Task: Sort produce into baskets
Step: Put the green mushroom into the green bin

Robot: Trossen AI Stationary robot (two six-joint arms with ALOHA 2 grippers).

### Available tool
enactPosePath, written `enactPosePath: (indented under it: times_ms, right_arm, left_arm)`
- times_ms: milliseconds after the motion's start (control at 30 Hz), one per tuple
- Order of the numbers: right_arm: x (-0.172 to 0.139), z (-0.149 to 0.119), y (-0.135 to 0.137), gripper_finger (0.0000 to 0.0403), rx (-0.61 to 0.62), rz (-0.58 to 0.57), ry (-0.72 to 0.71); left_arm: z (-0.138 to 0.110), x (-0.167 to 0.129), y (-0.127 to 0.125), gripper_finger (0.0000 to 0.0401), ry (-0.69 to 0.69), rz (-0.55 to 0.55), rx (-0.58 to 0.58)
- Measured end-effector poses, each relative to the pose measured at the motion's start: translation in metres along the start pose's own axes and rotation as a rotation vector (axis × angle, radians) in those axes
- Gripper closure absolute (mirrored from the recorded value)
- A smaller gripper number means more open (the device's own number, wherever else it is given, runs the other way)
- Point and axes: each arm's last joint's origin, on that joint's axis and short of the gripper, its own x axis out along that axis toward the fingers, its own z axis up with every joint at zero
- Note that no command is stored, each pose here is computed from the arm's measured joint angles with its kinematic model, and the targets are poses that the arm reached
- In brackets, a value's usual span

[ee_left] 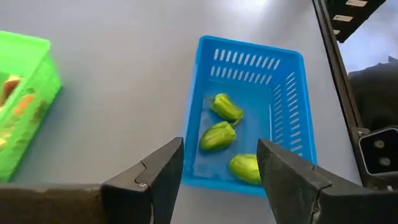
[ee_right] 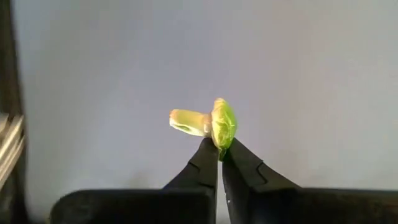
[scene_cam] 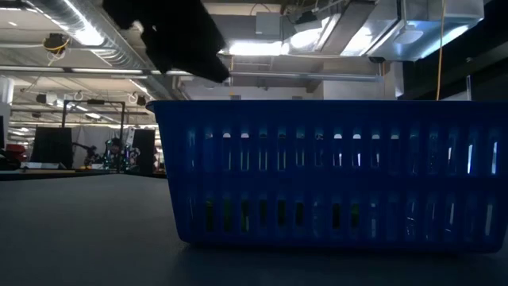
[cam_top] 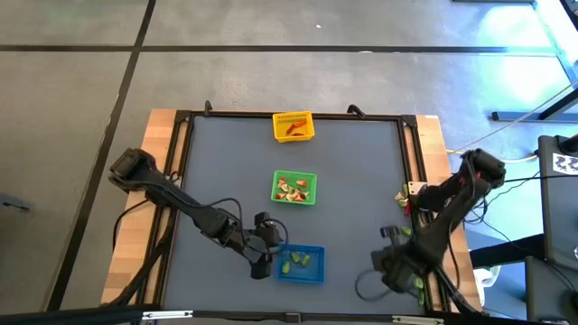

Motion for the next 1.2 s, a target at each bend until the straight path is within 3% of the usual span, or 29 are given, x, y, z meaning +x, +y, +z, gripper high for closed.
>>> enactPosePath:
  times_ms: [267, 500, 800, 933, 1200]
  right_arm:
    - [-0.022, 0.040, -0.060, 0.0389, 0.155, -0.108, -0.235]
    - [-0.029, 0.079, -0.109, 0.0389, 0.310, -0.141, -0.448]
    - [-0.036, 0.118, -0.167, 0.0388, 0.457, -0.220, -0.708]
    - [-0.030, 0.131, -0.186, 0.0388, 0.436, -0.257, -0.745]
    - [0.007, 0.150, -0.217, 0.0388, 0.395, -0.344, -0.683]
  left_arm:
    - [-0.017, -0.024, 0.010, 0.0201, 0.079, 0.078, 0.051]
    - [-0.037, -0.036, 0.045, 0.0201, 0.094, 0.121, 0.084]
    - [-0.066, -0.044, 0.087, 0.0201, -0.093, 0.097, -0.025]
    - [-0.072, -0.041, 0.096, 0.0201, -0.190, 0.079, -0.127]
    - [-0.064, -0.037, 0.111, 0.0201, -0.287, 0.162, -0.192]
